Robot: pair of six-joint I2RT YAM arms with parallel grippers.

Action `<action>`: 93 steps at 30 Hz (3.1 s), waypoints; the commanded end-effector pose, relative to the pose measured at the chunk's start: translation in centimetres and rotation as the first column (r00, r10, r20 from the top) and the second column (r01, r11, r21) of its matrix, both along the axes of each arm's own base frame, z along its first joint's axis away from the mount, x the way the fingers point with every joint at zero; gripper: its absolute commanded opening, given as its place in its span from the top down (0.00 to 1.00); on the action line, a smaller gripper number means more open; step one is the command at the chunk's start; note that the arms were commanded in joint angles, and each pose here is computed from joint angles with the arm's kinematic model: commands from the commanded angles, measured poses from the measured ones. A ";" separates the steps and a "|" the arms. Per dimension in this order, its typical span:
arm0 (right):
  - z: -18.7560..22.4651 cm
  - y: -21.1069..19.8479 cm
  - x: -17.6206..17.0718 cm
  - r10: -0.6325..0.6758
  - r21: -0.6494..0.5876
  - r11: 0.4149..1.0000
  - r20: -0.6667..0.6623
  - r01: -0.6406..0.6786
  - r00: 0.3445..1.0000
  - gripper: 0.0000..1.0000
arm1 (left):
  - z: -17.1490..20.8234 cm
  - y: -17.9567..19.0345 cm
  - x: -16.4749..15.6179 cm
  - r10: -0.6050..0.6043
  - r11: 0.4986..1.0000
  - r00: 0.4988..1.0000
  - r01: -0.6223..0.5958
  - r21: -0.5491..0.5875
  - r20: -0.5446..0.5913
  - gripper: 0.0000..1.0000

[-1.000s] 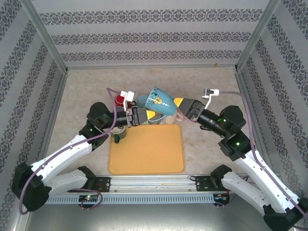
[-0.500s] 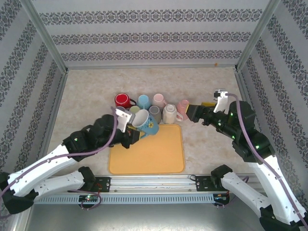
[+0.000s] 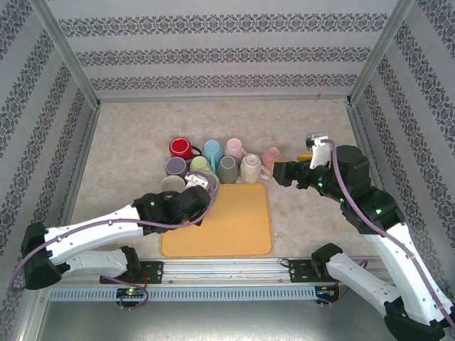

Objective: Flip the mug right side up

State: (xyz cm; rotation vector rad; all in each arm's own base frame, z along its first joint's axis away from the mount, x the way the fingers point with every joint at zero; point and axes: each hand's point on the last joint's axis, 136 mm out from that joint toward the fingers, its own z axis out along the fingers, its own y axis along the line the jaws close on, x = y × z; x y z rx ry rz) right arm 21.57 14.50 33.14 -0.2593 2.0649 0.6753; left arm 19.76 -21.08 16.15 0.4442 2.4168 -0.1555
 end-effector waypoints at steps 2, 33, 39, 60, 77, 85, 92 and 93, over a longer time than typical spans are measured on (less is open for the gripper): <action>-1.1 -0.2 -0.2 -0.023 -0.025 0.999 -0.010 0.023 1.000 0.08 | 0.3 -0.1 1.8 0.117 0.993 0.990 -0.116 -0.025 0.080 1.00; -5.0 0.5 0.1 -0.022 -0.058 0.998 -0.073 0.018 0.997 0.08 | -7.0 2.4 4.4 0.338 0.941 0.941 -0.338 -0.031 0.005 1.00; -5.2 0.6 0.2 -0.023 -0.062 0.998 -0.077 0.018 0.997 0.07 | -7.5 2.7 4.7 0.370 0.929 0.929 -0.370 -0.019 0.011 1.00; -5.3 0.6 0.2 -0.017 -0.080 0.997 -0.077 0.011 0.997 0.06 | -7.3 2.3 4.9 0.358 0.932 0.934 -0.358 -0.052 -0.002 0.64; -4.0 2.0 -0.9 0.121 -0.127 0.984 -0.058 -0.128 0.991 0.05 | -1.3 1.1 3.0 0.207 0.966 0.978 -0.209 -0.153 -0.025 0.58; -3.7 2.9 -0.3 0.250 -0.385 0.898 0.055 -0.210 0.967 0.02 | 6.6 0.5 1.6 -0.016 0.985 0.998 0.025 -0.170 0.056 0.56; -4.3 5.7 1.9 0.440 -0.585 0.732 0.012 -0.351 0.898 0.02 | 8.8 -0.3 2.1 -0.148 0.947 0.986 0.121 -0.297 -0.071 0.55; -4.7 6.2 2.5 0.464 -0.623 0.695 0.008 -0.359 0.886 0.02 | 8.8 0.2 2.6 -0.135 0.945 0.989 0.107 -0.309 -0.069 0.55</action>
